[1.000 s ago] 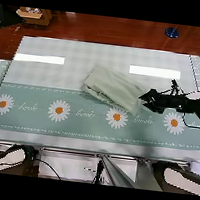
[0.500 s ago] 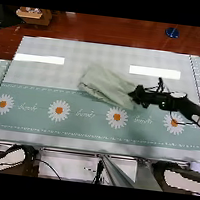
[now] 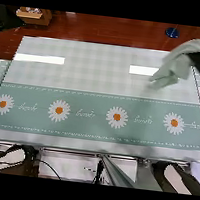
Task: Fold the shirts.
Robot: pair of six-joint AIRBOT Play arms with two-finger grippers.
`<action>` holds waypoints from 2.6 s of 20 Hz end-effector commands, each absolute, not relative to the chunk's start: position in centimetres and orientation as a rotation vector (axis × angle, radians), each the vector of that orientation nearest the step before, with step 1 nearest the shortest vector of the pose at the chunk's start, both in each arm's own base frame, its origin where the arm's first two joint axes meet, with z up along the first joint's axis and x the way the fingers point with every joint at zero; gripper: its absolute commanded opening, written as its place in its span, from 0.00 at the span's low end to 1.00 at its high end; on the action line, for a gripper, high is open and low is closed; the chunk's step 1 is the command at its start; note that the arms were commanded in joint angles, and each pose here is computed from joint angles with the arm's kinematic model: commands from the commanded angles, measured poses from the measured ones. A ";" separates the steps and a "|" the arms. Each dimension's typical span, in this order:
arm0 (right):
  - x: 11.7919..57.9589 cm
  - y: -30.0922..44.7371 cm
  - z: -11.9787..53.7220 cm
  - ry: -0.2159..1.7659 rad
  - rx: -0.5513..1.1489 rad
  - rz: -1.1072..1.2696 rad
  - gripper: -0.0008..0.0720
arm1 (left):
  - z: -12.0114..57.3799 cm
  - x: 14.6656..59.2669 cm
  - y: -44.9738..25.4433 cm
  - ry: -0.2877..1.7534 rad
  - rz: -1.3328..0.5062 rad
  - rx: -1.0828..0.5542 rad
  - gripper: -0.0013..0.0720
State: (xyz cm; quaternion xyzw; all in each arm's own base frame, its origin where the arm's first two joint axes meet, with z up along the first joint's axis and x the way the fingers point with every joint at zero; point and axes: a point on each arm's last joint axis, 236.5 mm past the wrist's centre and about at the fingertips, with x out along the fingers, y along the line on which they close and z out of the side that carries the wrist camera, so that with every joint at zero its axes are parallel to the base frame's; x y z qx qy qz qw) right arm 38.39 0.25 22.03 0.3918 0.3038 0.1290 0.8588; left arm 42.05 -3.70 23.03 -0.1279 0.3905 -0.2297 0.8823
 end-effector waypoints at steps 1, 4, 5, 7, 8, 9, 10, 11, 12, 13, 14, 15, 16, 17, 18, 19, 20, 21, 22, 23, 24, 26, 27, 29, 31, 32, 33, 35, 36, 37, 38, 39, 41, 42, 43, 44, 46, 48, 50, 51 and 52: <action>31.9 -6.5 23.8 0.729 0.744 0.013 0.05 | 22.6 42.4 -3.5 0.822 -0.475 -0.271 0.40; 27.5 -10.9 22.4 0.809 0.794 -0.159 0.05 | 22.9 42.9 -3.3 0.798 -0.462 -0.272 0.40; 25.4 -12.5 21.1 0.864 0.804 -0.243 0.05 | 23.0 43.1 -3.2 0.788 -0.457 -0.272 0.40; 20.2 -15.7 18.1 1.018 0.772 -0.451 0.05 | 23.3 43.6 -2.9 0.760 -0.449 -0.251 0.40; 16.8 -17.3 16.8 1.116 0.737 -0.569 0.05 | 23.4 43.8 -2.8 0.745 -0.449 -0.234 0.40; 14.1 -18.8 16.2 1.168 0.732 -0.697 0.05 | 23.6 44.1 -2.6 0.730 -0.446 -0.220 0.40; 11.5 -19.9 15.9 1.203 0.746 -0.814 0.05 | 23.7 44.3 -2.4 0.720 -0.436 -0.215 0.40; 9.3 -20.6 15.8 1.233 0.757 -0.905 0.05 | 23.7 44.5 -2.2 0.714 -0.427 -0.212 0.40; 7.7 -21.2 15.8 1.248 0.758 -0.979 0.05 | 23.7 44.7 -1.9 0.710 -0.416 -0.207 0.40; 6.0 -21.8 15.9 1.267 0.754 -1.054 0.05 | 23.8 44.9 -1.7 0.700 -0.404 -0.203 0.40; 4.6 -22.2 16.1 1.282 0.747 -1.114 0.05 | 23.9 45.2 -1.4 0.687 -0.392 -0.200 0.40; 3.4 -22.6 16.1 1.300 0.741 -1.164 0.05 | 24.1 45.6 -1.2 0.673 -0.381 -0.199 0.40; 2.6 -22.6 15.7 1.325 0.738 -1.184 0.05 | 24.1 45.7 -1.0 0.669 -0.376 -0.197 0.40; 1.9 -22.4 15.0 1.365 0.744 -1.197 0.05 | 24.0 45.7 -0.9 0.670 -0.374 -0.184 0.40; 0.9 -22.2 14.2 1.418 0.749 -1.223 0.05 | 23.9 45.7 -0.8 0.670 -0.372 -0.176 0.40; -0.8 -22.0 13.5 1.483 0.740 -1.271 0.05 | 23.8 45.7 -0.6 0.674 -0.366 -0.171 0.40; -2.7 -21.7 13.0 1.557 0.722 -1.331 0.05 | 23.7 45.7 -0.5 0.677 -0.363 -0.167 0.40; -4.7 -21.3 12.7 1.636 0.699 -1.388 0.05 | 23.7 45.7 -0.4 0.678 -0.359 -0.164 0.40; -6.1 -21.1 12.2 1.697 0.674 -1.426 0.05 | 23.7 45.7 -0.4 0.677 -0.358 -0.164 0.40; -7.1 -20.8 11.5 1.750 0.669 -1.442 0.05 | 23.7 45.8 -0.3 0.674 -0.355 -0.165 0.40; -8.0 -20.5 10.8 1.791 0.676 -1.451 0.05 | 23.8 45.9 -0.1 0.668 -0.350 -0.166 0.40; -10.0 -20.0 9.7 1.865 0.678 -1.442 0.07 | 24.1 46.3 0.2 0.648 -0.336 -0.166 0.40; -10.7 -20.0 9.3 1.864 0.689 -1.450 0.25 | 24.4 46.5 0.4 0.634 -0.329 -0.167 0.40; -11.8 -20.6 9.2 1.827 0.693 -1.494 0.66 | 24.5 46.7 0.4 0.625 -0.325 -0.170 0.40; -11.7 -22.9 9.3 1.760 0.604 -1.516 0.67 | 24.5 46.7 0.4 0.628 -0.322 -0.178 0.40; -10.7 -24.6 9.3 1.689 0.546 -1.514 0.67 | 24.5 46.7 0.4 0.628 -0.322 -0.178 0.40; -8.2 -27.1 9.3 1.555 0.494 -1.493 0.66 | 24.5 46.7 0.4 0.628 -0.322 -0.178 0.40; 3.3 -32.1 10.5 1.137 0.416 -1.270 0.48 | 24.3 46.8 0.4 0.632 -0.323 -0.181 0.40; 11.9 -33.5 13.9 0.846 0.386 -1.104 0.47 | 24.0 47.0 0.3 0.639 -0.326 -0.183 0.40; 19.7 -33.4 18.6 0.566 0.377 -0.936 0.46 | 23.6 47.1 0.1 0.647 -0.332 -0.186 0.40; 27.0 -31.4 23.9 0.307 0.429 -0.744 0.45 | 23.2 47.3 -0.3 0.656 -0.343 -0.187 0.40; 32.7 -28.0 27.7 0.155 0.503 -0.545 0.45 | 22.7 47.6 -0.9 0.667 -0.357 -0.188 0.40; 40.7 -19.4 28.7 0.192 0.551 -0.192 0.39 | 21.4 47.9 -3.6 0.703 -0.413 -0.175 0.40; 43.2 -14.9 26.7 0.304 0.546 -0.061 0.37 | 20.6 47.8 -5.8 0.731 -0.455 -0.147 0.40; 44.6 -10.2 23.5 0.453 0.529 0.064 0.37 | 19.3 47.5 -8.1 0.770 -0.487 -0.077 0.40; 44.9 -6.2 20.2 0.598 0.517 0.162 0.37 | 17.7 46.9 -10.0 0.820 -0.504 0.026 0.40; 43.3 -0.6 13.5 0.896 0.418 0.282 0.37 | 13.8 45.0 -12.7 0.967 -0.474 0.241 0.40; 40.7 1.5 8.6 1.135 0.294 0.283 0.37 | 10.7 42.8 -14.6 1.095 -0.428 0.423 0.40; 38.5 1.6 6.0 1.280 0.119 0.248 0.37 | 8.5 41.8 -17.8 1.145 -0.443 0.463 0.40; 37.8 1.5 5.4 1.320 0.025 0.233 0.37 | 7.1 41.3 -19.4 1.174 -0.466 0.474 0.37; 37.1 1.4 5.0 1.356 -0.065 0.223 0.38 | 5.5 40.5 -20.4 1.220 -0.492 0.492 0.37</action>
